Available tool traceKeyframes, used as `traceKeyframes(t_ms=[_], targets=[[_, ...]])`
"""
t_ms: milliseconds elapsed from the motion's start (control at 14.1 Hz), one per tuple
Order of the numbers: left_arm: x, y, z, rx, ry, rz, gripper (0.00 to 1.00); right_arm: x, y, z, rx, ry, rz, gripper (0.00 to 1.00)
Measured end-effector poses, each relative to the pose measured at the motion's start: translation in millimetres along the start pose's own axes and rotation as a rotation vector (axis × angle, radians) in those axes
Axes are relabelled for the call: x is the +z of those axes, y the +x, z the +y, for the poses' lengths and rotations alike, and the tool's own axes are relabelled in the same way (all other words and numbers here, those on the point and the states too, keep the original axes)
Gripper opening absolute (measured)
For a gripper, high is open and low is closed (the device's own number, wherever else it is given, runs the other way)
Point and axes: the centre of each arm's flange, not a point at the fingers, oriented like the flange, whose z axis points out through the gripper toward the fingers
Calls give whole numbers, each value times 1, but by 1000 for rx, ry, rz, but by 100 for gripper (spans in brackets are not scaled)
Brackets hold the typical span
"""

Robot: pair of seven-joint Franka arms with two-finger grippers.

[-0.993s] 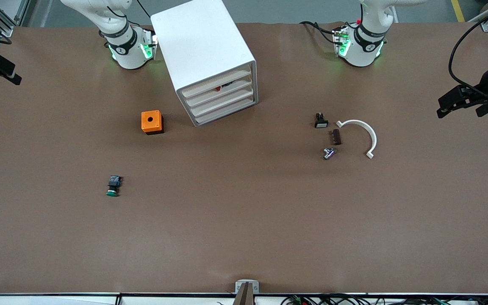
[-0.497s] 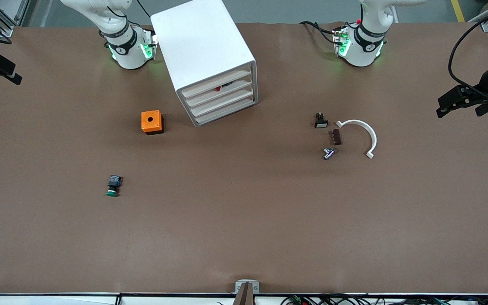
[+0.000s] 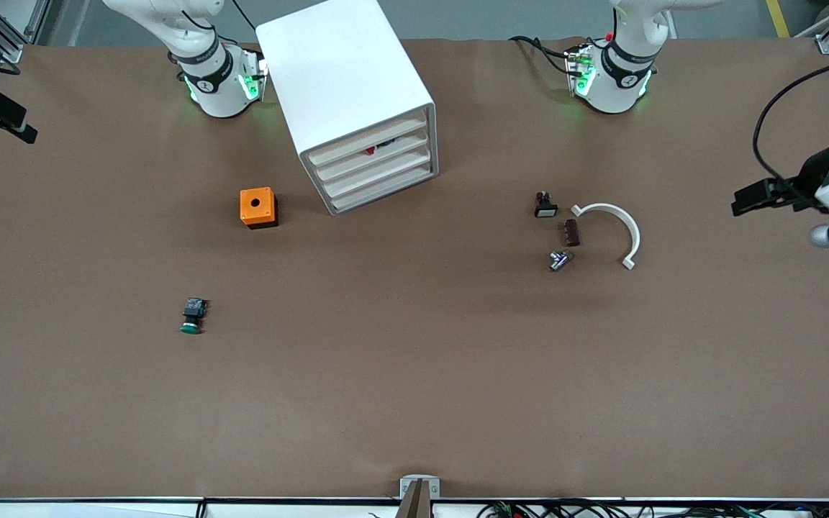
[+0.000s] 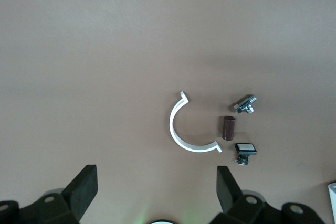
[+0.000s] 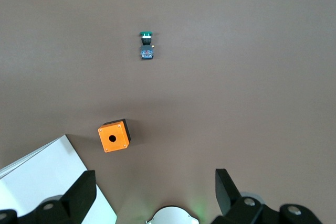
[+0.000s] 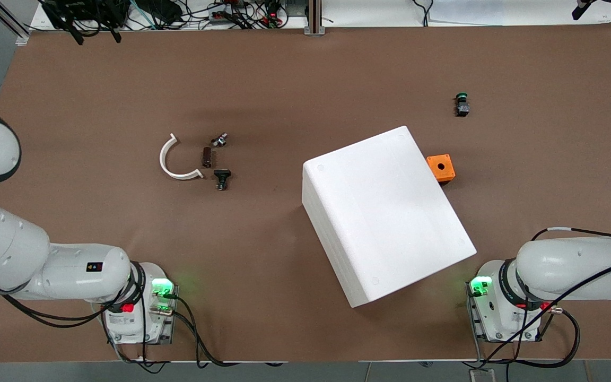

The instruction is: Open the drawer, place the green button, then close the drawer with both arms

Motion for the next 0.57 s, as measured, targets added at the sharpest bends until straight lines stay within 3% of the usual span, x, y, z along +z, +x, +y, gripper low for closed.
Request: traceKeyframes(t_ms=[568], targets=[[91,58,8,5,4,-66,100,0,0,2,5,1,0,100]])
